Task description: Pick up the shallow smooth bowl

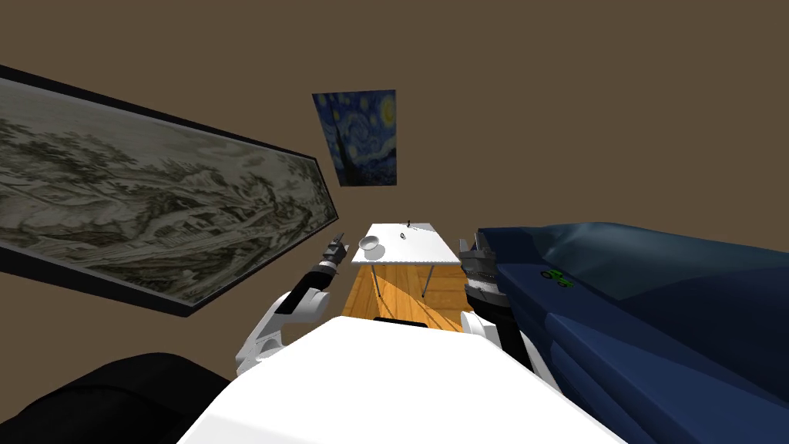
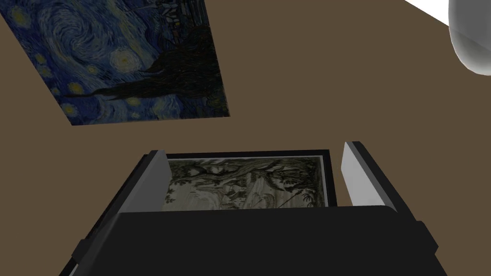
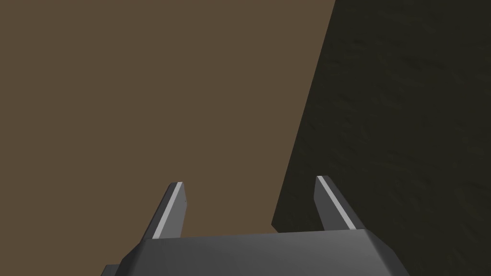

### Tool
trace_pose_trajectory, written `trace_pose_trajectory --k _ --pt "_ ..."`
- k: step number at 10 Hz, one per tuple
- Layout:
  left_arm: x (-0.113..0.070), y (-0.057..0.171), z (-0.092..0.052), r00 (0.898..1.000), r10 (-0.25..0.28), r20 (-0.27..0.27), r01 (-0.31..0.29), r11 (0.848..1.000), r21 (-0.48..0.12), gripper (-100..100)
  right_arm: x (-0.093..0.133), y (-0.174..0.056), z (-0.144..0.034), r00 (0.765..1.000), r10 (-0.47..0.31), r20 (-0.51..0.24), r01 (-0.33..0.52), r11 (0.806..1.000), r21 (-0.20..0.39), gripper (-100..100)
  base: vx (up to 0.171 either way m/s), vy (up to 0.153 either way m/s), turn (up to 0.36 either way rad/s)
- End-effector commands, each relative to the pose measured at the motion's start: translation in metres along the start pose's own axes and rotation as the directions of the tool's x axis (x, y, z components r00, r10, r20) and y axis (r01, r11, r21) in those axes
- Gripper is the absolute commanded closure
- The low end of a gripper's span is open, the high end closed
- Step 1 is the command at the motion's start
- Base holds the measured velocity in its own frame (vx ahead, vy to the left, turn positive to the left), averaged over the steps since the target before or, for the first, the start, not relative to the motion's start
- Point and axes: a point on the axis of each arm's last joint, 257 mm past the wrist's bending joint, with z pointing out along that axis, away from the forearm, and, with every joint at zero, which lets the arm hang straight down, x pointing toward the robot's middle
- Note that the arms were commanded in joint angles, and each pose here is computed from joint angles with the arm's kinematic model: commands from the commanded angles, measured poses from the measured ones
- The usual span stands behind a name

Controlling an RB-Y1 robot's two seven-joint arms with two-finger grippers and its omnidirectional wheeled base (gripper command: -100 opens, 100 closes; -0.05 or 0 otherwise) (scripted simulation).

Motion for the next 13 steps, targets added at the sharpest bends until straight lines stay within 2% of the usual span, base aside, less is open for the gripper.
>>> trace_pose_trajectory --k 1,7,13 --pt "-0.004 0.007 0.003 1.0 -0.016 0.004 0.016 0.999 -0.036 -100 0.0 0.0 0.0 1.0 0.0 0.0 0.0 1.0 0.0 0 0.016 -0.035 -0.036" --pt "-0.015 0.031 0.006 0.999 -0.043 0.024 0.046 0.987 -0.151 -100 0.0 0.0 0.0 1.0 0.0 0.0 0.0 1.0 0.0 0 0.011 -0.025 -0.029" --pt "-0.03 0.062 0.007 0.995 -0.083 0.062 0.097 0.952 -0.289 -100 0.0 0.0 0.0 1.0 0.0 0.0 0.0 1.0 0.0 0 0.014 -0.02 -0.058"
